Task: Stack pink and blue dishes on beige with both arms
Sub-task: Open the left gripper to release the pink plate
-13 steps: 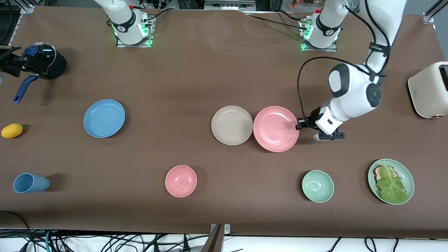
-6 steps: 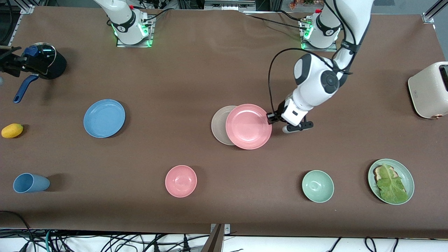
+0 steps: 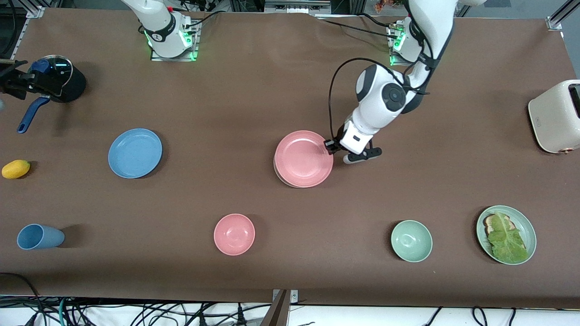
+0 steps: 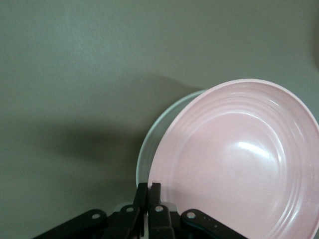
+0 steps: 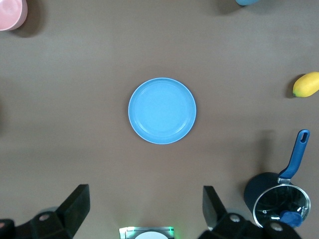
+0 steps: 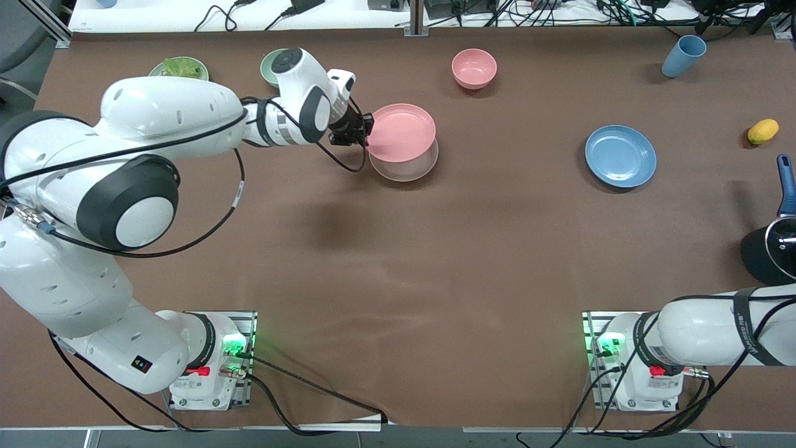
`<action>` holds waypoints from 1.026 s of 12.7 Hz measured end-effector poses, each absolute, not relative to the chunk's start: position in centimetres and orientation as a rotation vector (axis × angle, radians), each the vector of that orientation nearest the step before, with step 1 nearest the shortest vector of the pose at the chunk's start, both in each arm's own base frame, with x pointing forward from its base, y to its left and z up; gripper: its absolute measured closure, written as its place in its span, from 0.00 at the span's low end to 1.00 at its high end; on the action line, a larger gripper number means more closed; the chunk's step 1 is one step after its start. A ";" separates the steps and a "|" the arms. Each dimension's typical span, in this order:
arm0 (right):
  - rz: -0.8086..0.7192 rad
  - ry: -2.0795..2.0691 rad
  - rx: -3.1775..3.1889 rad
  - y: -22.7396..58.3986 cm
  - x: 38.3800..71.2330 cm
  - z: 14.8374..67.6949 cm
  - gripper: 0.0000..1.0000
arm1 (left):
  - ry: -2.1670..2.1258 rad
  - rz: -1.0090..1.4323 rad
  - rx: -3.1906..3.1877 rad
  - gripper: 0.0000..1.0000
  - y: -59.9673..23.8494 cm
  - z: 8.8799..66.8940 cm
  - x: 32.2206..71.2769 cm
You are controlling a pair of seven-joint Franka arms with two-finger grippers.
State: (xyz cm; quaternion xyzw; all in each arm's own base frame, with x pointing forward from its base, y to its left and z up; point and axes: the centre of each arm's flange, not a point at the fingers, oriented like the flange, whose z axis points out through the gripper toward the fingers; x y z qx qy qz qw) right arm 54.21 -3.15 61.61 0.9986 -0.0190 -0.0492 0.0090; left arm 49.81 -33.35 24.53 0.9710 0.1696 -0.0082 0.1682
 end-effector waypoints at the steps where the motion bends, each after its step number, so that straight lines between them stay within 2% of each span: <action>1: -0.154 -0.060 3.119 -3.2 54.2 61.6 0.00 | 0.483 -0.021 2.765 0.96 -34.1 24.0 49.2; 9: -0.154 -0.060 3.119 -3.2 54.2 61.6 0.00 | 0.501 0.014 2.791 0.96 -33.8 21.0 48.4; 11: -0.154 -0.060 3.119 -3.2 54.2 61.6 0.00 | 0.515 0.029 2.791 0.93 -33.3 21.1 48.9; 13: -0.155 -0.060 3.119 -3.2 54.2 61.6 0.00 | 0.521 0.037 2.789 0.75 -33.1 21.2 49.1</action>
